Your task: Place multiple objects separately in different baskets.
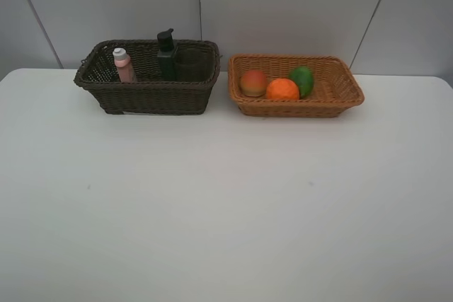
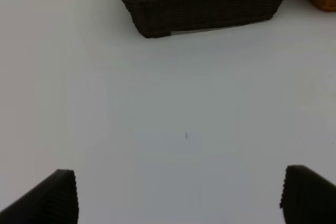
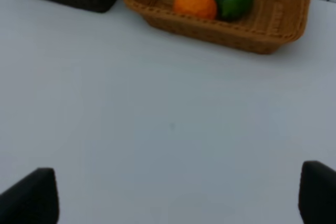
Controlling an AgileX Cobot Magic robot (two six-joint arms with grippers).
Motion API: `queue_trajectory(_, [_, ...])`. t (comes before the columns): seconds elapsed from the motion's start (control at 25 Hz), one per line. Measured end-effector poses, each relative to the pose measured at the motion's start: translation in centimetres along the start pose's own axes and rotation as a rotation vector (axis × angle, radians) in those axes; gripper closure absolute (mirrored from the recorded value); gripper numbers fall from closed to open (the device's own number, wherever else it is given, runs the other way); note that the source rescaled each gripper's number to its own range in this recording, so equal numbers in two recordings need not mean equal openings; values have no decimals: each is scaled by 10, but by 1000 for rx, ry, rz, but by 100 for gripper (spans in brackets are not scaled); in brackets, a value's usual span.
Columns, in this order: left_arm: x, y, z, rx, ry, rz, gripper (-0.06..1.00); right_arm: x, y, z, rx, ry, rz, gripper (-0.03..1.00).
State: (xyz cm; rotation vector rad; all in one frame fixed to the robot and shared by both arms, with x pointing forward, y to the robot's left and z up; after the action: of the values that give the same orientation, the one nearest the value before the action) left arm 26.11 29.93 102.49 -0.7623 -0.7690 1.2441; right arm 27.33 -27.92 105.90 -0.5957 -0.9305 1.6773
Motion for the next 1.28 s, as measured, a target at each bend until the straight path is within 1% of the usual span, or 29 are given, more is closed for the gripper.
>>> queue_trajectory(0.28, [0,0,0,0,0,0,-6,-2,12,-17,33,4,1,0])
queue_trajectory(0.36, [0,0,0,0,0,0,-6,-3,14,-16,1,8,4,0])
queue_trajectory(0.52, [0,0,0,0,0,0,-6,-3,19,-3,-123,15,16,0])
queue_trajectory(0.6, [0,0,0,0,0,0,-6,-3,21,1,-154,19,16,0])
queue_trajectory(0.68, [0,0,0,0,0,0,-6,-4,20,1,-158,41,3,0])
queue_trajectory(0.72, [0,0,0,0,0,0,-6,-5,20,1,-163,82,-22,0])
queue_trajectory(0.8, [0,0,0,0,0,0,-6,-6,20,0,-166,126,-56,0])
queue_trajectory(0.92, [0,0,0,0,0,0,-6,-5,19,0,-174,158,-97,0])
queue_trajectory(1.28, [0,0,0,0,0,0,-6,-5,19,0,-175,168,-105,0])
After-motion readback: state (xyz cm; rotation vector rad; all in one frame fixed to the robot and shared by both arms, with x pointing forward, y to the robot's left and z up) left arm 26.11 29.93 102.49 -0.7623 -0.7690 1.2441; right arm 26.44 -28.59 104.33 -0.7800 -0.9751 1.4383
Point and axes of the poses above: a point on each arm's last joint axis where the gripper is mounted, z pointing back along that axis away from the gripper, x along the wrist's bending axis when the last joint is at zero, y = z × x, the point moved 4 cm from there along -z, pointing out along that axis toward the gripper, and after that the axes turned 5 degrees about -z, right-handed, at the moved point
